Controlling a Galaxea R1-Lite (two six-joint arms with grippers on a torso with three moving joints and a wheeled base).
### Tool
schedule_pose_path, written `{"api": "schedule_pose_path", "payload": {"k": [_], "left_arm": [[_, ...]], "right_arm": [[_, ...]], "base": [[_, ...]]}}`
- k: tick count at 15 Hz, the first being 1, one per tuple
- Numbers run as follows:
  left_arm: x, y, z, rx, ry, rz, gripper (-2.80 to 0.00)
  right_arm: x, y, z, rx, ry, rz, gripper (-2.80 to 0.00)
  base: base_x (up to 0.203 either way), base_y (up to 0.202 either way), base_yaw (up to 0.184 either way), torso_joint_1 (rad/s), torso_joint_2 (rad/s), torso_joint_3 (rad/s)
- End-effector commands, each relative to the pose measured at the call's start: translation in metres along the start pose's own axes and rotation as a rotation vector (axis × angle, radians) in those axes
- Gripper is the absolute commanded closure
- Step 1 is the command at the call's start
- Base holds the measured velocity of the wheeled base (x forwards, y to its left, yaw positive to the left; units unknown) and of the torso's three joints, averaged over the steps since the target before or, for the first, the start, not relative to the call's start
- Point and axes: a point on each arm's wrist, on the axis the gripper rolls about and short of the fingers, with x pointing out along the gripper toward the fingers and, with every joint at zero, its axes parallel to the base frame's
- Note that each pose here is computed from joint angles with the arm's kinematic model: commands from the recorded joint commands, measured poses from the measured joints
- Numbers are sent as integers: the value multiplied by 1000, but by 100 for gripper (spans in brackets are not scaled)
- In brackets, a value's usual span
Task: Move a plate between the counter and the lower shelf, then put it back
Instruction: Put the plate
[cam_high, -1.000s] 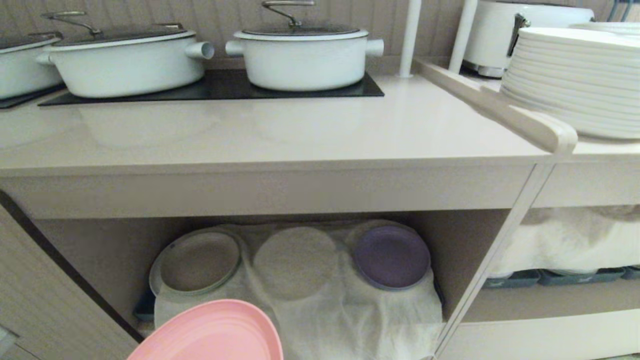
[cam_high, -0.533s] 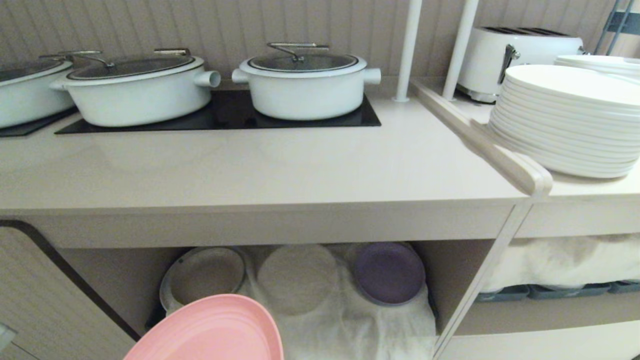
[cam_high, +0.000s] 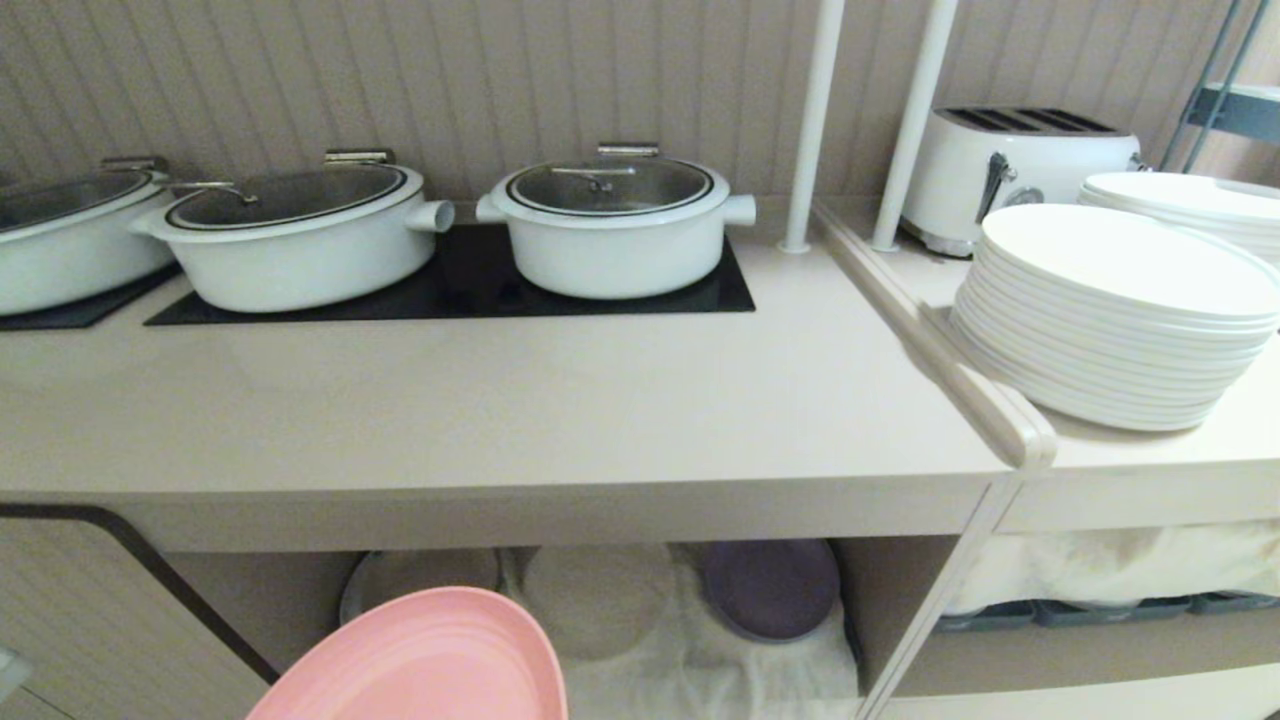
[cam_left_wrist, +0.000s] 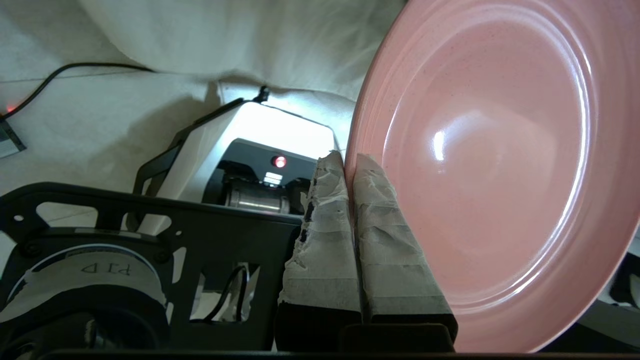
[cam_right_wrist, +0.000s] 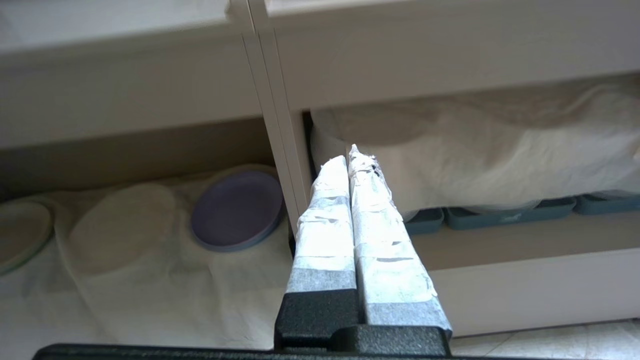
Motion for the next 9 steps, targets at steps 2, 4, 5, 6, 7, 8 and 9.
{"api": "schedule_pose_path", "payload": {"k": [2,4,5,6,7,8,9], "left_arm": [[1,-1,0,-7,-2,-2,0],[1,-1,1,-7,-2,-2,0],[1,-1,0,-6,-2,-2,0],[1,-1,1,-6,-2,0,0],[1,-1,1,-6,-2,0,0],[1,-1,1,-5,-2,1,0],[1,-1,1,-5,-1,2,0]], "right_arm": [[0,0,0,0,1,0,0],[0,0,0,1,-1,0,0],[0,0,0,1,0,0,0],[0,0,0,0,1,0,0],[0,0,0,1,-1,0,0],[0,0,0,0,1,0,0],[0,0,0,1,-1,0,0]], "base": [[0,0,0,261,-571,-299],[0,0,0,276,-582,-308],[0,0,0,282,-608,-313],[0,0,0,272,-601,-324],[0,0,0,271,-579,-305],[0,0,0,229,-461,-245],[0,0,0,207,-422,-227]]}}
